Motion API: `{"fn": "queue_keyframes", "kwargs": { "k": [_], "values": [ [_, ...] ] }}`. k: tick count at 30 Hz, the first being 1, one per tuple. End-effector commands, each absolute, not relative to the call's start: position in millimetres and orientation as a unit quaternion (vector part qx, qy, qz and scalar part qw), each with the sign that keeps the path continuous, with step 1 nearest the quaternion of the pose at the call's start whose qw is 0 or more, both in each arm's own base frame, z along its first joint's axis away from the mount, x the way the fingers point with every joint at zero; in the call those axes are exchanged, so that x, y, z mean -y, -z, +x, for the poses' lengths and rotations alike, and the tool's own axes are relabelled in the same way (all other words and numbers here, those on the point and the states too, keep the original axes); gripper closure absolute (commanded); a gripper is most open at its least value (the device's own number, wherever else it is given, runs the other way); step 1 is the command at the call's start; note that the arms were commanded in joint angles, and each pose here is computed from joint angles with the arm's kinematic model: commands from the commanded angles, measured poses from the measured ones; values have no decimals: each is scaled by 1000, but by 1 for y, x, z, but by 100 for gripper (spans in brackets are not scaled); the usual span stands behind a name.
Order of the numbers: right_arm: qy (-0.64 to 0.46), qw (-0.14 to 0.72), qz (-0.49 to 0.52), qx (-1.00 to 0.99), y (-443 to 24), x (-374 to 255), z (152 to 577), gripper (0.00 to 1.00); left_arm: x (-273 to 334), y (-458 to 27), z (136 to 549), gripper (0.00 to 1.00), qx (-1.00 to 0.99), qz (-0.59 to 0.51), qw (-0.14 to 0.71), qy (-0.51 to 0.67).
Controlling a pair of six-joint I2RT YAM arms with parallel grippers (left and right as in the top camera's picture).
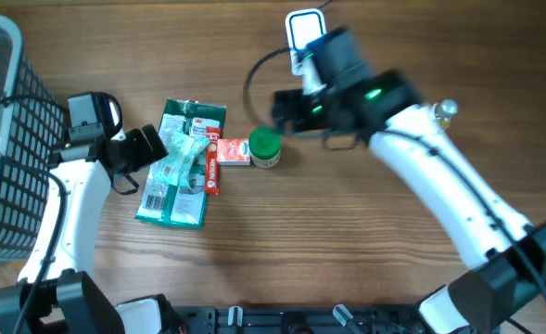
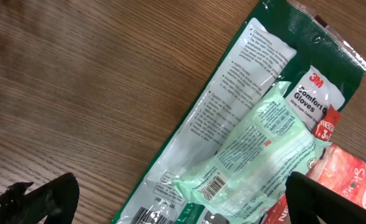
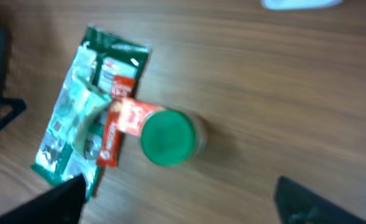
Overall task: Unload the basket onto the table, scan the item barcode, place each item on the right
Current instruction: 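Set the oil bottle down at the right side of the table, then reach right gripper to the green-lid jar and grasp it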
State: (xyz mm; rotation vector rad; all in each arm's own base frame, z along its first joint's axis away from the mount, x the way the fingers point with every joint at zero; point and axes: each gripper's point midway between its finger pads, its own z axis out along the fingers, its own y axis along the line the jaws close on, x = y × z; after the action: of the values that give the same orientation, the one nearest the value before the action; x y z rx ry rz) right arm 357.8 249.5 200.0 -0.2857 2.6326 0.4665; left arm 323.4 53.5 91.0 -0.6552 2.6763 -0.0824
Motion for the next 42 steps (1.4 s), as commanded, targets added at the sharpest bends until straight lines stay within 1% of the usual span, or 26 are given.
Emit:
{"fn": "queue_keyframes", "kwargs": {
  "k": [1, 7, 10, 14, 19, 24, 34, 38, 42],
  "values": [
    [-110, 240, -100, -959, -155, -267, 353, 0, -51, -88, 322, 0, -956, -221, 187, 31],
    [-101, 243, -144, -954, -101, -309, 344, 0, -51, -88, 322, 0, -956, -221, 187, 31],
    [-72, 245, -147, -956, -80, -311, 348, 0, -51, -88, 322, 0, -956, -221, 187, 31],
    [-46, 241, -145, -958, -66, -305, 351, 0, -51, -88, 322, 0, -956, -221, 187, 31],
    [-50, 246, -145, -957, -68, -307, 353, 0, -51, -88, 322, 0, -956, -221, 187, 31],
    [-52, 260, -159, -951, -86, -310, 357, 0, -51, -88, 322, 0, -956, -221, 187, 31],
    [-36, 268, -162, -949, -90, -304, 359, 0, -51, -88, 322, 0, -956, -221, 187, 31],
    [-56, 295, -156, -941, -119, -306, 361, 0, -51, -88, 322, 0, -956, -221, 187, 31],
    [-51, 310, -147, -938, -130, -300, 365, 0, -51, -88, 322, 0, -956, -221, 187, 31]
  ]
}}
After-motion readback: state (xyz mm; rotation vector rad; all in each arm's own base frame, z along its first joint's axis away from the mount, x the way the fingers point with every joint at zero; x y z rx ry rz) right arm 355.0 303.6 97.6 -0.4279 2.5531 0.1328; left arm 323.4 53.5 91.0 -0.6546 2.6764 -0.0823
